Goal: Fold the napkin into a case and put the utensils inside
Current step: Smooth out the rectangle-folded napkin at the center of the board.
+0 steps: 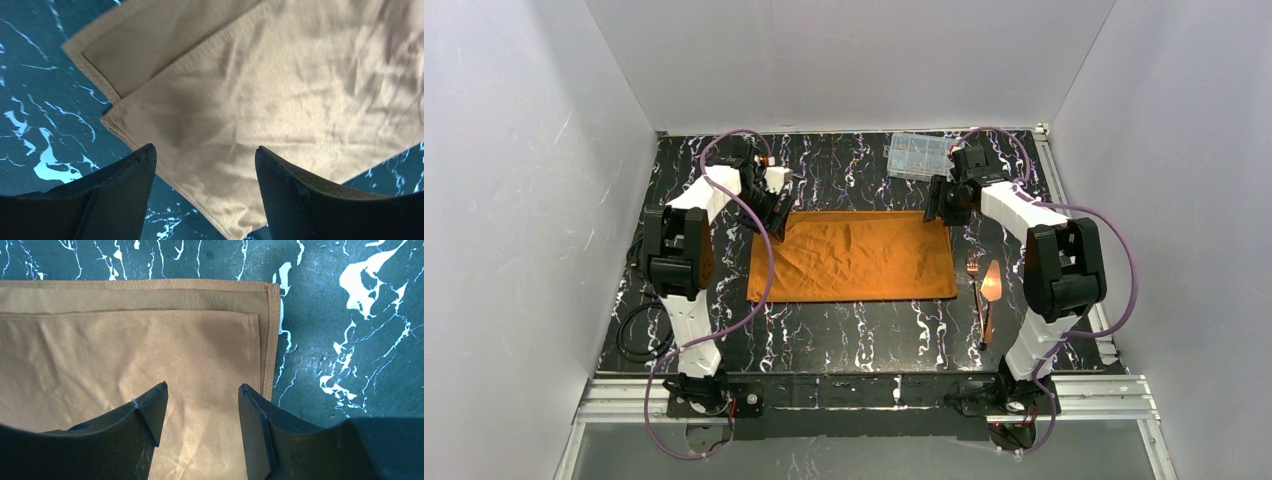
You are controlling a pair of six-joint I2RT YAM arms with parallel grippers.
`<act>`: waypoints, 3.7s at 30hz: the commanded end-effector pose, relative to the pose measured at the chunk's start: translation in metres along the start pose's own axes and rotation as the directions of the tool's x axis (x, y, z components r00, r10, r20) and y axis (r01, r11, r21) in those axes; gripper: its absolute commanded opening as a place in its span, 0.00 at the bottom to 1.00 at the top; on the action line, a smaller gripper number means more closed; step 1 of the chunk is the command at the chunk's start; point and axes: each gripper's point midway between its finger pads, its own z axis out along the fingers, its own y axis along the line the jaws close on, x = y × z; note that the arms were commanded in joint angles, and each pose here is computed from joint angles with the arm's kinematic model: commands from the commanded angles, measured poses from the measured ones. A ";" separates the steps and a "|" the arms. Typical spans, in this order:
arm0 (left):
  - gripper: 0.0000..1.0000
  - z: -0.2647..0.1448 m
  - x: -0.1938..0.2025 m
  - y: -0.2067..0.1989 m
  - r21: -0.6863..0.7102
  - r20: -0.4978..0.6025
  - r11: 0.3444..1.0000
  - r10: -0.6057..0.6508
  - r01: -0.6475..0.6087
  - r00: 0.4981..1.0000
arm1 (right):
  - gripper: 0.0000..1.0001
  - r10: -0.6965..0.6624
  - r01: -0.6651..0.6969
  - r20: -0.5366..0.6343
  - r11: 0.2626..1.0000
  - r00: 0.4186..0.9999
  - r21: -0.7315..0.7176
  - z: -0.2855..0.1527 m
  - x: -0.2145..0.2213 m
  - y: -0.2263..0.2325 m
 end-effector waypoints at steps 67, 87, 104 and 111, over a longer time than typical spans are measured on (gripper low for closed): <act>0.75 -0.021 -0.024 0.047 -0.053 0.208 0.986 -0.147 0.161 0.967 | 0.58 -0.046 0.046 0.113 0.999 0.993 0.000 0.025 -0.049 -0.011; 0.57 0.011 0.000 0.038 0.021 0.078 0.988 -0.151 0.150 0.985 | 0.49 -0.020 0.020 0.022 0.999 1.000 0.029 0.058 -0.032 -0.029; 0.28 0.013 0.001 0.028 0.038 0.070 0.992 -0.122 0.120 0.990 | 0.38 0.000 0.001 0.065 1.000 0.998 -0.008 0.045 -0.036 -0.020; 0.30 0.003 -0.003 0.026 0.031 0.084 0.993 -0.115 0.112 0.990 | 0.33 0.013 -0.012 0.051 1.000 0.999 -0.020 0.047 -0.031 -0.019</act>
